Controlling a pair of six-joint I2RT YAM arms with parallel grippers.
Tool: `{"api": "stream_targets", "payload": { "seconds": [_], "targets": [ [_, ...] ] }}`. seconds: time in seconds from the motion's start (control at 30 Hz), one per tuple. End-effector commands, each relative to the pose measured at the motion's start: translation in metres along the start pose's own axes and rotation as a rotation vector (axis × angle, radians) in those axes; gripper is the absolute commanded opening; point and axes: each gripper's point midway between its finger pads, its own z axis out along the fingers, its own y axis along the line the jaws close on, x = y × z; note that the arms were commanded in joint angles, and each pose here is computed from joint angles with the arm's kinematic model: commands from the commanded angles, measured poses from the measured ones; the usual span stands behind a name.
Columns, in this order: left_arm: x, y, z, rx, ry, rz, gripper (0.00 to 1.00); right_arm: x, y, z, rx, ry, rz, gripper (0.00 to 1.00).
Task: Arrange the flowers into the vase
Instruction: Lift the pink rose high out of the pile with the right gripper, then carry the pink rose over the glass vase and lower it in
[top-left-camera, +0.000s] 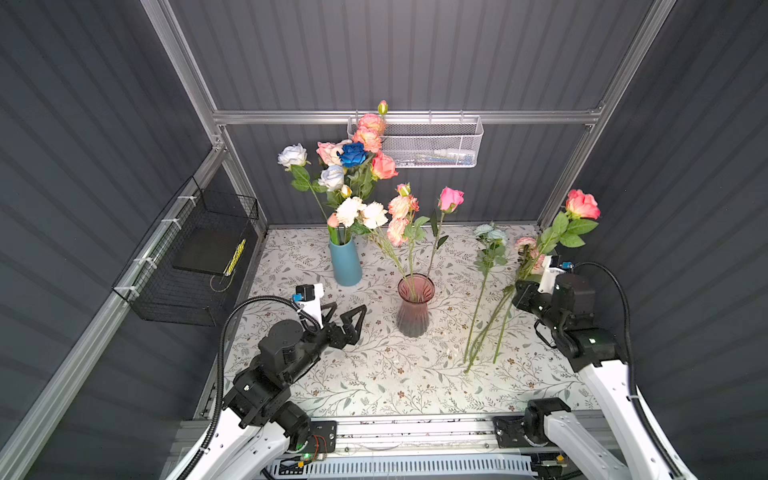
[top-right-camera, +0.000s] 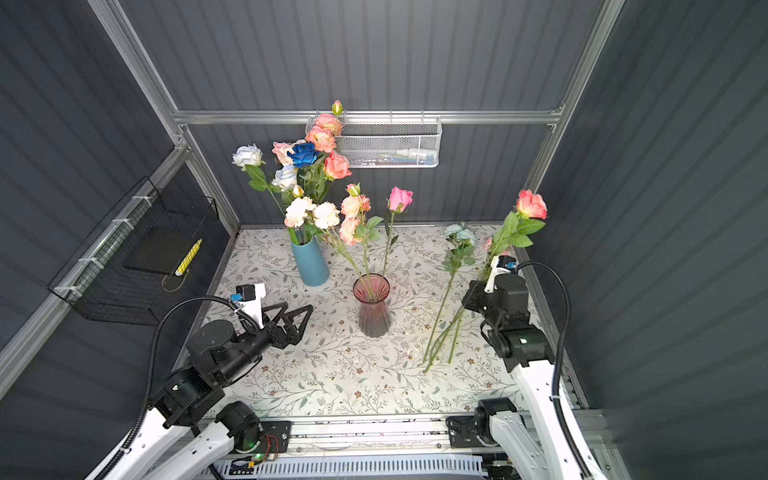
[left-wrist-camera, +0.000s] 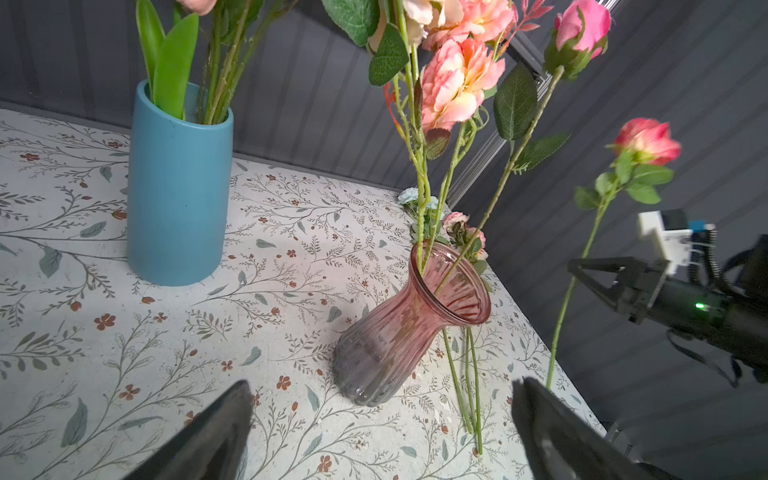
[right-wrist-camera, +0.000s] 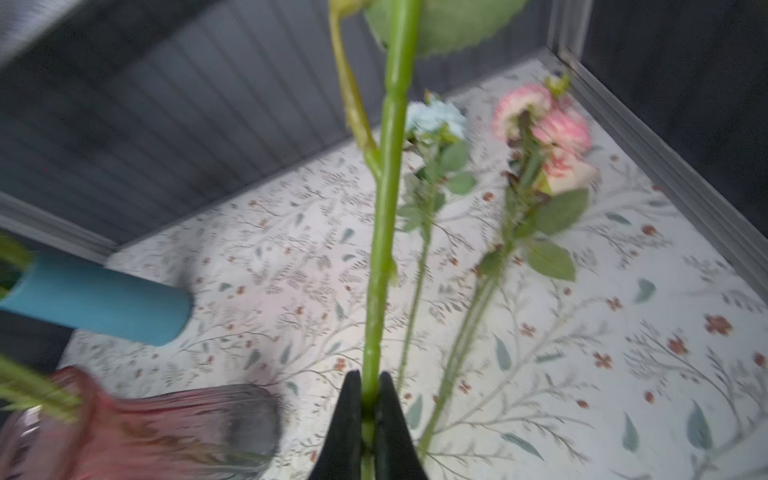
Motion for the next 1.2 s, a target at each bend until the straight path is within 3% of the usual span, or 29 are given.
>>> {"api": "stream_targets", "payload": {
  "seconds": [0.0,0.33,0.6,0.77,0.93,1.17],
  "targets": [
    [-0.011,-0.005,-0.004,-0.003,-0.017,0.007,1.00,-0.041,0.066,-0.037,-0.238,-0.124,-0.078,0.00],
    [-0.016,-0.003,-0.008,-0.020,-0.027,-0.003,1.00,-0.112,0.219,-0.105,-0.696,-0.373,-0.155,0.00],
    [-0.016,-0.002,-0.010,-0.030,-0.020,-0.008,1.00,-0.136,0.286,-0.087,-0.722,-0.545,-0.246,0.00],
    [-0.017,-0.003,-0.011,-0.027,-0.023,-0.011,1.00,-0.119,0.298,-0.043,-0.656,-0.535,-0.293,0.00],
    [-0.016,-0.003,-0.012,-0.023,-0.026,-0.009,1.00,-0.066,0.293,0.002,-0.606,-0.447,-0.363,0.00],
    [-0.016,-0.005,-0.009,-0.013,-0.025,-0.005,1.00,0.001,0.271,0.026,-0.574,-0.330,-0.382,0.03]
  ]
}}
